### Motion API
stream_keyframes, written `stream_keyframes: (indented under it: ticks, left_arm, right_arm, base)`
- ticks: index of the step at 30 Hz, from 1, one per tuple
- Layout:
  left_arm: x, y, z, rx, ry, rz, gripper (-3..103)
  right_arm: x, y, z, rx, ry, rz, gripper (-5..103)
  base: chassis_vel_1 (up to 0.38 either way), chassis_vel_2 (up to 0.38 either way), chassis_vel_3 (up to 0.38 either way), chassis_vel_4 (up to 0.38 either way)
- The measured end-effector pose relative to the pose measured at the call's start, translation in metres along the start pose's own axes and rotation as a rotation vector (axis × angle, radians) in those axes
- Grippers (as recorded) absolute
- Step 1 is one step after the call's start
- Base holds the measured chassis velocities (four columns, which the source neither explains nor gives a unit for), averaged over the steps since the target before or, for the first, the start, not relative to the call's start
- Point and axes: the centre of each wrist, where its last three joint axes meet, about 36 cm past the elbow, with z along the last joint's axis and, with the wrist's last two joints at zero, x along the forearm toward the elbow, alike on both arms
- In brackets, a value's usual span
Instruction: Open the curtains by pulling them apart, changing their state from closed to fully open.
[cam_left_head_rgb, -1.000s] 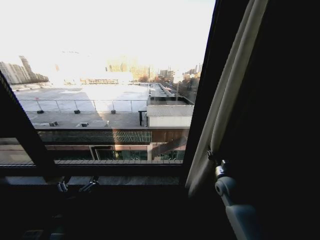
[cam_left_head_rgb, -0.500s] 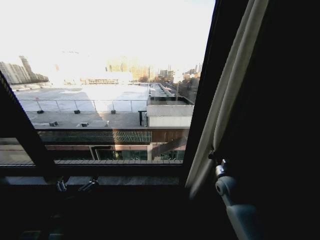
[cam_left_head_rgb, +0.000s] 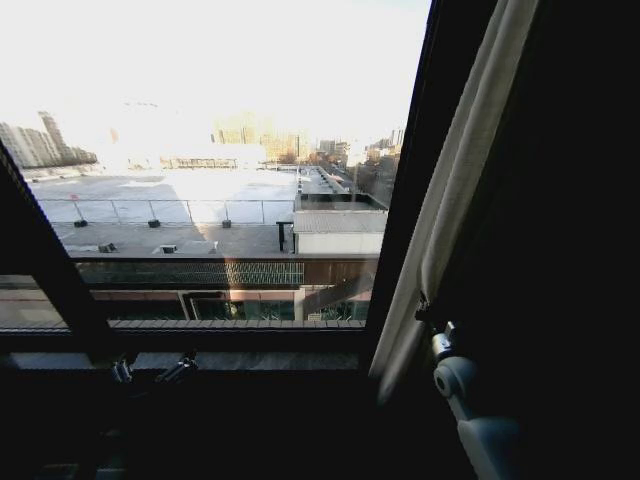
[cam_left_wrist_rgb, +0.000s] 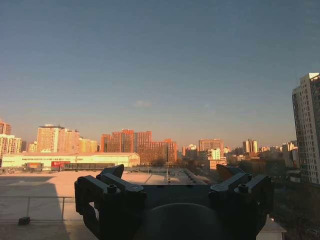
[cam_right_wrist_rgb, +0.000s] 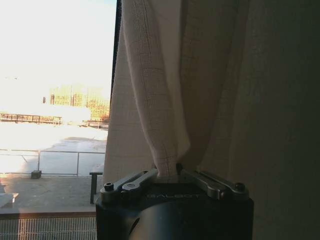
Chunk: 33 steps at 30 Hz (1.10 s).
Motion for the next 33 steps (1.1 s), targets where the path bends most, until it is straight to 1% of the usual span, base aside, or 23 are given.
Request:
stream_keyframes:
  ticks: [8, 19, 23, 27, 28, 31, 33]
  left_arm:
    - [-0.001, 0.000, 0.001, 0.003, -0.002, 0.000, 100]
    - [-0.001, 0.000, 0.004, 0.007, -0.001, -0.002, 100]
    - [-0.001, 0.000, 0.005, 0.008, -0.001, -0.003, 100]
    - [-0.001, 0.000, 0.006, 0.010, 0.001, -0.004, 100]
    - [-0.001, 0.000, 0.006, 0.010, 0.001, -0.004, 100]
    - [-0.002, 0.000, 0.007, 0.010, 0.001, -0.006, 100]
    - [-0.002, 0.000, 0.007, 0.010, 0.000, -0.006, 100]
  right_arm:
    - [0.003, 0.000, 0.000, -0.001, 0.001, -0.001, 0]
    - [0.005, 0.000, 0.003, 0.012, -0.018, -0.011, 0]
    - [0.005, 0.001, 0.002, 0.013, -0.022, -0.014, 0]
    - [0.000, -0.005, 0.006, 0.017, 0.003, 0.040, 0]
    - [0.000, -0.005, 0.006, 0.017, 0.003, 0.040, 0]
    - [-0.003, -0.012, 0.008, 0.016, 0.038, 0.107, 0]
    - [-0.007, -0.018, 0.009, 0.019, 0.061, 0.174, 0]
  base:
    - [-0.137, -0.131, 0.151, 0.140]
    - [-0.269, -0.253, 0.262, 0.261]
    - [-0.142, -0.183, 0.150, 0.141]
    - [-0.011, -0.023, 0.024, 0.009]
    - [0.000, 0.000, 0.000, 0.000]
    - [0.046, 0.036, -0.027, -0.024]
    - [0.051, 0.052, -0.066, -0.047]
